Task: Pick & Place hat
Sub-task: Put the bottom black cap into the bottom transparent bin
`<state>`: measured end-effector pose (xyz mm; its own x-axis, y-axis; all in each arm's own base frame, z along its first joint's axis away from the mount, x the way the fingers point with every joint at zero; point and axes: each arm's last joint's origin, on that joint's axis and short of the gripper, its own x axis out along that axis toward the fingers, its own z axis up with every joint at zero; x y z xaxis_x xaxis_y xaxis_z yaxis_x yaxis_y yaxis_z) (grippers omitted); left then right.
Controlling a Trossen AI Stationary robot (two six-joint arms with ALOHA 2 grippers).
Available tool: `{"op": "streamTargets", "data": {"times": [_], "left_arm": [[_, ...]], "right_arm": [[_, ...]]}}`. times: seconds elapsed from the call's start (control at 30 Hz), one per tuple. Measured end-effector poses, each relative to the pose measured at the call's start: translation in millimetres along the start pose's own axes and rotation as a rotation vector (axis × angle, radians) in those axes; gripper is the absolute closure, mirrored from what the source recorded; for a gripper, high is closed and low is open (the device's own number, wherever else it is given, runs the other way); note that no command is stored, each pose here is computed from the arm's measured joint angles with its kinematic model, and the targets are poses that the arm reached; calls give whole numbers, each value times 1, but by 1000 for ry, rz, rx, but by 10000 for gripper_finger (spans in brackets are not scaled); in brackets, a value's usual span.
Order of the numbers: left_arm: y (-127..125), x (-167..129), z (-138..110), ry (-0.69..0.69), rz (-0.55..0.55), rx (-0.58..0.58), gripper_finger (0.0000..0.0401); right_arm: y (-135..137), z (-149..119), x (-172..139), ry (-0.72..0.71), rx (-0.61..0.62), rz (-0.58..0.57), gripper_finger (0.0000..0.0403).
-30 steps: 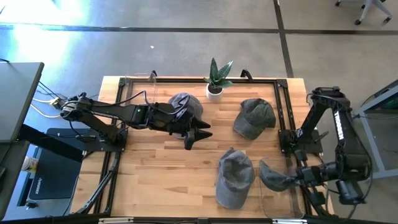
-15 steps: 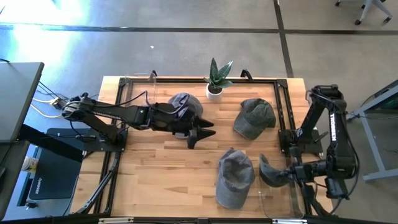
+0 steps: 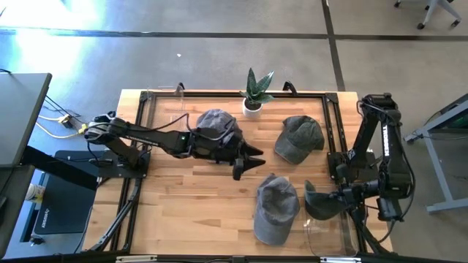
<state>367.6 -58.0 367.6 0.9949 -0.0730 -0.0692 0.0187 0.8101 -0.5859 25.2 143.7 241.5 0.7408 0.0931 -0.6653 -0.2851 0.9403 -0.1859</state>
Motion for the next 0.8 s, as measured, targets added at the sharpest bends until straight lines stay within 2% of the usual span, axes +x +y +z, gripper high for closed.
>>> {"op": "streamTargets", "data": {"times": [0.07,0.23,0.4,0.53,0.63,0.8], "left_arm": [[0,9,-3,-11,-40,-7,187],[-2,30,-6,42,-50,12,188],[-9,52,-1,118,-68,90,188],[-4,74,-5,191,-77,125,188],[-2,87,-1,184,-121,134,188],[-1,93,-4,209,-150,150,188]], "right_arm": [[-4,-1,-1,9,2,10,375],[-14,-1,-6,4,27,33,374],[-23,-2,-8,38,59,40,357],[-30,-2,-8,88,153,44,316],[-35,1,-11,84,203,63,273],[-47,21,-33,105,319,197,201]]}}
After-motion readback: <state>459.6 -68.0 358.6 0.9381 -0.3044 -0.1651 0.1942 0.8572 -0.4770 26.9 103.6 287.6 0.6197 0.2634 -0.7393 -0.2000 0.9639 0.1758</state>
